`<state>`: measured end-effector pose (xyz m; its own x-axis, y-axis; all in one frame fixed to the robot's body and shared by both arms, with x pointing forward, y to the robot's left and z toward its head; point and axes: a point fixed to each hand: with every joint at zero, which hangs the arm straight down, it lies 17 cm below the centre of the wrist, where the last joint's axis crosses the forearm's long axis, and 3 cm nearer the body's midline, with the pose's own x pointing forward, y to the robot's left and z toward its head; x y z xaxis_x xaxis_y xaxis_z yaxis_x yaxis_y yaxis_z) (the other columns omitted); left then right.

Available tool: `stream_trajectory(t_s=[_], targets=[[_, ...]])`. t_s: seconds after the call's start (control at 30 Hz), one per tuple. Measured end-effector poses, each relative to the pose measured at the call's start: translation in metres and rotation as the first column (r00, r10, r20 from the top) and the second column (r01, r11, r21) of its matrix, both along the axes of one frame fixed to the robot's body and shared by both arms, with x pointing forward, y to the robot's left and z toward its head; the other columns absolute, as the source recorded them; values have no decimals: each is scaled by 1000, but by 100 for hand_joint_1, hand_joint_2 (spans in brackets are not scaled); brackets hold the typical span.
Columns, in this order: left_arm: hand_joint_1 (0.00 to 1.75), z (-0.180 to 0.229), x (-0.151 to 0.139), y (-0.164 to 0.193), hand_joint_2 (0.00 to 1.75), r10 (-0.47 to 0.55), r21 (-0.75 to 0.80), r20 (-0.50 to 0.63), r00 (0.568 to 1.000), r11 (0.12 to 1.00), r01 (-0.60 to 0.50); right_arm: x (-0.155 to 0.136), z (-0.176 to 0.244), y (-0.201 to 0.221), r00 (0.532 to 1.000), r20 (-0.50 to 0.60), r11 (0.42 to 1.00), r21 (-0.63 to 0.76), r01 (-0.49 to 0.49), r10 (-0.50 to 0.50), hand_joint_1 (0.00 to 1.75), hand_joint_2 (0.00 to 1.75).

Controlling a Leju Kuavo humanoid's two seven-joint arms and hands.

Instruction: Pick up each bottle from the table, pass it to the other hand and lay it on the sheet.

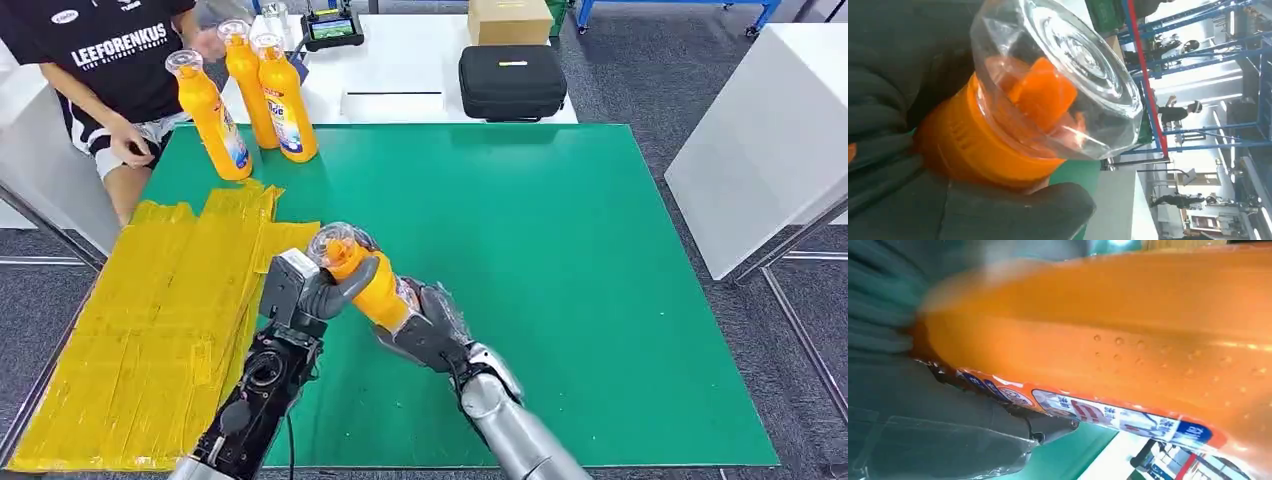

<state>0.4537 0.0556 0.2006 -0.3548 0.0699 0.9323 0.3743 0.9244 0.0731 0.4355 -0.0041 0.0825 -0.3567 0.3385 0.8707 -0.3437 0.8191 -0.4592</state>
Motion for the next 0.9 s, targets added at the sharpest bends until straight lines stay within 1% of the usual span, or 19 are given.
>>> stream_trajectory(t_s=[0.23, 0.27, 0.3, 0.33, 0.73, 0.9], targets=[[175, -2, 0, -3, 175, -7, -3, -5, 1000, 1000, 7, 0, -1, -5, 1000, 4, 1000, -1, 7, -7, 175, 175], [175, -3, 0, -3, 175, -8, -3, -6, 1000, 1000, 8, 0, -1, -6, 1000, 4, 1000, -2, 8, -8, 161, 175], [175, -3, 0, -3, 175, -9, -2, -7, 1000, 1000, 9, 0, -1, -6, 1000, 4, 1000, -2, 8, -8, 40, 175], [175, -4, 0, -3, 175, -9, -2, -8, 1000, 1000, 9, 0, -1, -6, 1000, 7, 1000, -3, 9, -9, 0, 175], [175, -6, 3, 0, 175, 16, -2, -2, 1000, 1000, -16, 5, 33, -9, 994, 103, 998, 50, 28, -33, 0, 175], [175, -7, 6, 4, 175, 39, 3, 9, 999, 999, -39, 6, 39, -13, 993, 115, 997, 62, 34, -41, 0, 175]])
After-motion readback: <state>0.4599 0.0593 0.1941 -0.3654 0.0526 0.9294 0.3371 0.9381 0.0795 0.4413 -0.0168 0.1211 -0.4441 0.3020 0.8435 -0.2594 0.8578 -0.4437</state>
